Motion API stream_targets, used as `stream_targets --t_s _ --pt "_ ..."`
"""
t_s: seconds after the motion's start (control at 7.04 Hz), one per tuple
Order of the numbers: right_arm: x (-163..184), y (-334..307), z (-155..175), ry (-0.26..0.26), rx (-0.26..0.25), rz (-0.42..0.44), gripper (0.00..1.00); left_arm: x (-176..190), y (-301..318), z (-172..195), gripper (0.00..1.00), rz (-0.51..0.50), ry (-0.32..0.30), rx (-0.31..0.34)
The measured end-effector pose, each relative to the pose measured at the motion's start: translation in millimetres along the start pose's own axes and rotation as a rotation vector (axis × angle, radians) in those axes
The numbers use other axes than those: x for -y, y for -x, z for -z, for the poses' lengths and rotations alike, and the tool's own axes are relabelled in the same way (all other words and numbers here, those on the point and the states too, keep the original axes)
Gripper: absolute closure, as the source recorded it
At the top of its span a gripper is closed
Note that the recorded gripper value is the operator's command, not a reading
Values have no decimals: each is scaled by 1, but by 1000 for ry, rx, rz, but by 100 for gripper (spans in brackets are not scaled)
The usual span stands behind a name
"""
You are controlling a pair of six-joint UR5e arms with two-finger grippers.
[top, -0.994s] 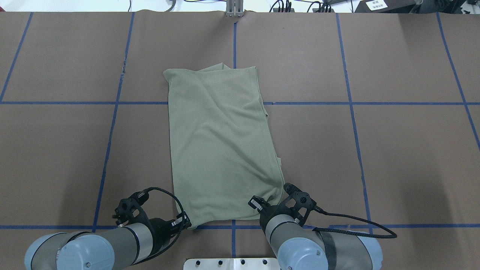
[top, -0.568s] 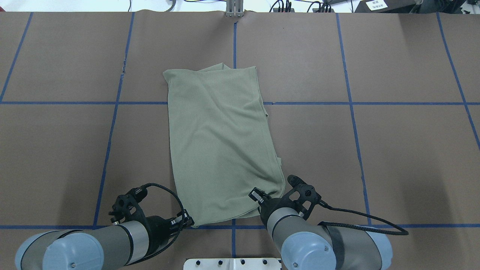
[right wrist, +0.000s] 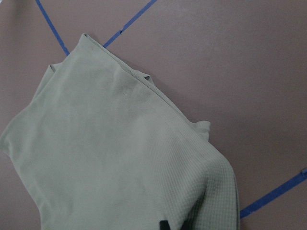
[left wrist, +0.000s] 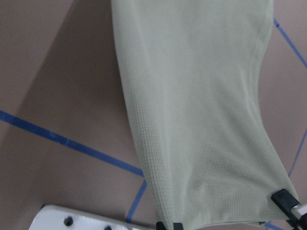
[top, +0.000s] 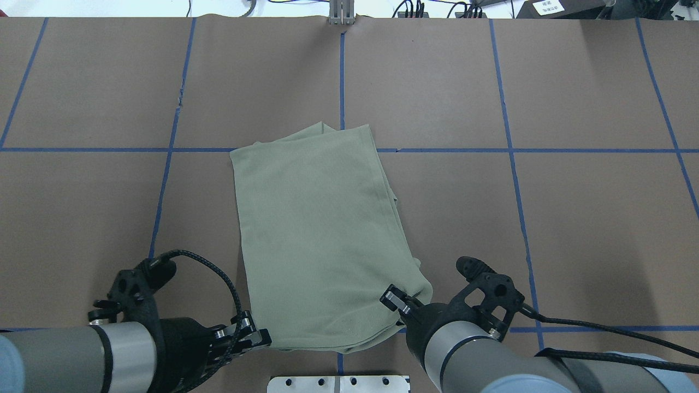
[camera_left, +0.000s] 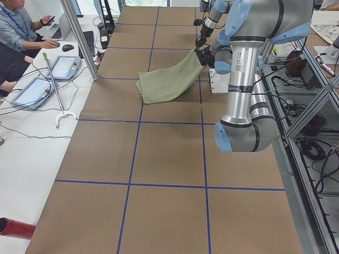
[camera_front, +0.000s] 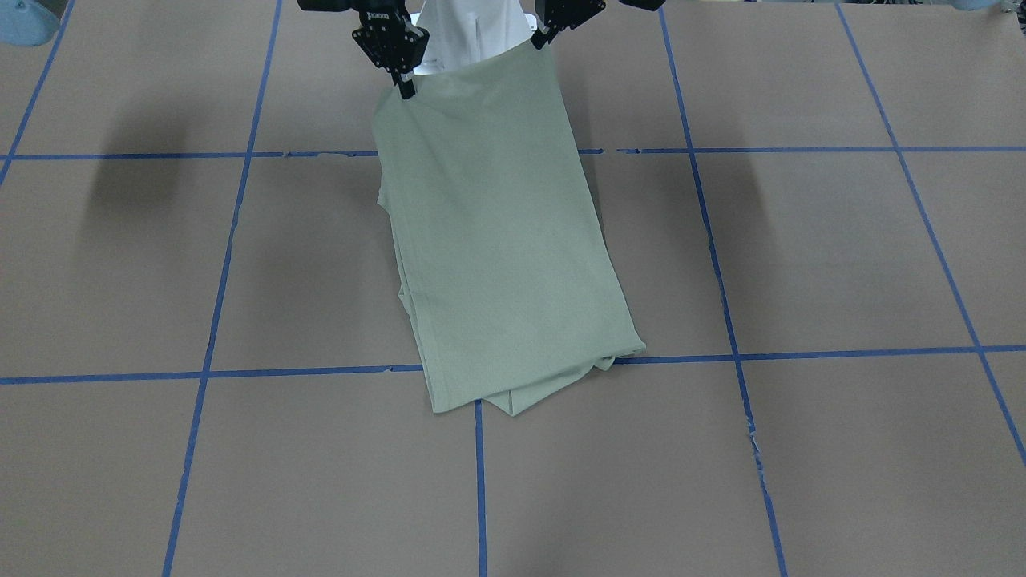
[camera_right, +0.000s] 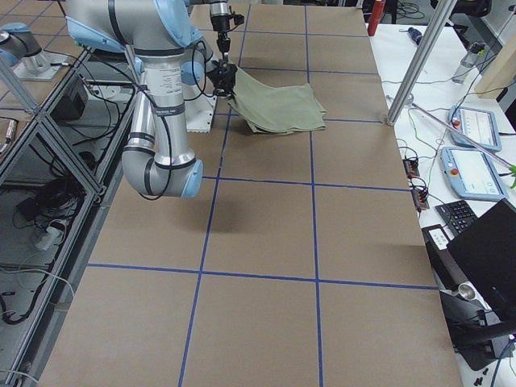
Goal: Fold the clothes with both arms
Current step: 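Lift the near edge with both grippers and carry it away from the robot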
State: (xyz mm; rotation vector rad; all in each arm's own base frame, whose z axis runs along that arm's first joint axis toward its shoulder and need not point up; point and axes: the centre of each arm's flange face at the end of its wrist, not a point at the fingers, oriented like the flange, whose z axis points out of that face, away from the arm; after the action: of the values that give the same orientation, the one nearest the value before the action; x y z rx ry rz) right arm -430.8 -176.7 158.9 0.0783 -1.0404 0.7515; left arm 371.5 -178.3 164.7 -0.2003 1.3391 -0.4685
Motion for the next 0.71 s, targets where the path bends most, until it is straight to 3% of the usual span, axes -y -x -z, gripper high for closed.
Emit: stream_targets --t_s 0.14,0.28,0.43,0.71 --pt "2 6 20 12 -3 4 100 1 -7 18 100 1 12 8" --pt "0 17 18 1 -7 8 100 7 -11 17 100 -12 1 17" --pt "2 36 3 -35 -6 18 100 21 -14 7 100 -45 -35 29" --pt "28 82 -49 -107 -4 29 100 75 -23 -33 100 -120 -163 80"
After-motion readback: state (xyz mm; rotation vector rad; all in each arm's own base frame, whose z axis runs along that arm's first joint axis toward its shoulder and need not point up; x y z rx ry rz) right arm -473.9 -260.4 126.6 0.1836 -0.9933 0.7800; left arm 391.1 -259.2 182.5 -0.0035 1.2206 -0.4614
